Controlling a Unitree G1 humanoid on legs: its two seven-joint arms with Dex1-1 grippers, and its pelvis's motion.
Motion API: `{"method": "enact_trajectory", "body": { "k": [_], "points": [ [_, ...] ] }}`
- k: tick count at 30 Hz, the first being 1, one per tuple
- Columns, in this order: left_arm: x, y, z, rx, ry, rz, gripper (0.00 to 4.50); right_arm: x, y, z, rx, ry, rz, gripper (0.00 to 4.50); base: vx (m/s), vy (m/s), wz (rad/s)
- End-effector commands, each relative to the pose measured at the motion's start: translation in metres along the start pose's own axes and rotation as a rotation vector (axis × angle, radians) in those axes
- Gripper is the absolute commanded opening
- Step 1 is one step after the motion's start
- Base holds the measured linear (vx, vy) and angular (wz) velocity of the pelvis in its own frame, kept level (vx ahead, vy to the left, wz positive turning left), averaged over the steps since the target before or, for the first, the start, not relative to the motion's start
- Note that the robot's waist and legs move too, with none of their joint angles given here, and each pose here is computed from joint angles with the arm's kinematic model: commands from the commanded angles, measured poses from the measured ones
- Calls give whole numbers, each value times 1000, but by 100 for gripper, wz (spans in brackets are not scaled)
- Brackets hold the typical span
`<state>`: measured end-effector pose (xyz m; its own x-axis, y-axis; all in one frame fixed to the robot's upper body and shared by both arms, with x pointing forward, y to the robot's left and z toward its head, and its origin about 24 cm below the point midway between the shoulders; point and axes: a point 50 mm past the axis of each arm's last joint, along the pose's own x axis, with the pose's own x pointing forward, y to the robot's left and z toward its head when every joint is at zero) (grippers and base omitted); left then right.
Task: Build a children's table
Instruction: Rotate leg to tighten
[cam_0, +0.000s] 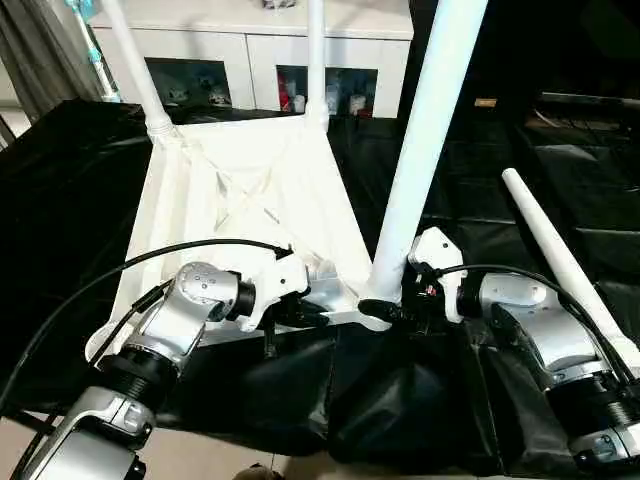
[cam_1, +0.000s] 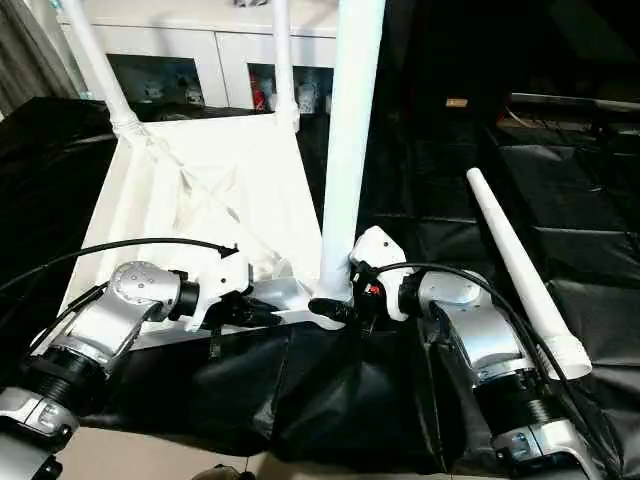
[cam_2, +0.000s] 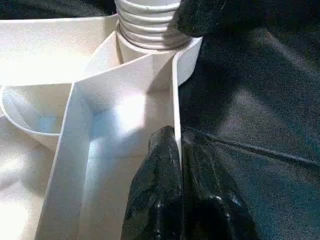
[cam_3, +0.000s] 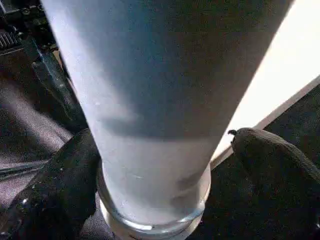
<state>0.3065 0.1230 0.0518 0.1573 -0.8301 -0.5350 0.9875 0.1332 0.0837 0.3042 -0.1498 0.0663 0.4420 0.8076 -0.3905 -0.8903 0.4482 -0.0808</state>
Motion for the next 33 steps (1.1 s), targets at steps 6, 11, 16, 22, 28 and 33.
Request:
{"method": "enact_trajectory", "body": {
  "k": [6,11,16,22,28,33],
  "points": [
    [1,-3,8,43,-14,-27,0,-1,-5,-3,-17,20,-14,419,0,0,0],
    [0,-3,7,42,-13,-23,0,0,-5,-4,-24,29,-13,395,0,0,0],
    [-1,-3,7,42,-10,-19,0,3,-5,-4,-27,33,-20,357,0,0,0],
    [-1,-3,6,41,-7,-20,0,7,-6,-3,-25,24,-35,300,0,0,0],
    [2,-2,6,-7,-30,6,0,15,-8,-7,27,19,-121,273,0,0,0],
    [13,-3,9,-66,-69,19,0,30,-2,-10,98,11,-191,270,0,0,0]
  ]
}}
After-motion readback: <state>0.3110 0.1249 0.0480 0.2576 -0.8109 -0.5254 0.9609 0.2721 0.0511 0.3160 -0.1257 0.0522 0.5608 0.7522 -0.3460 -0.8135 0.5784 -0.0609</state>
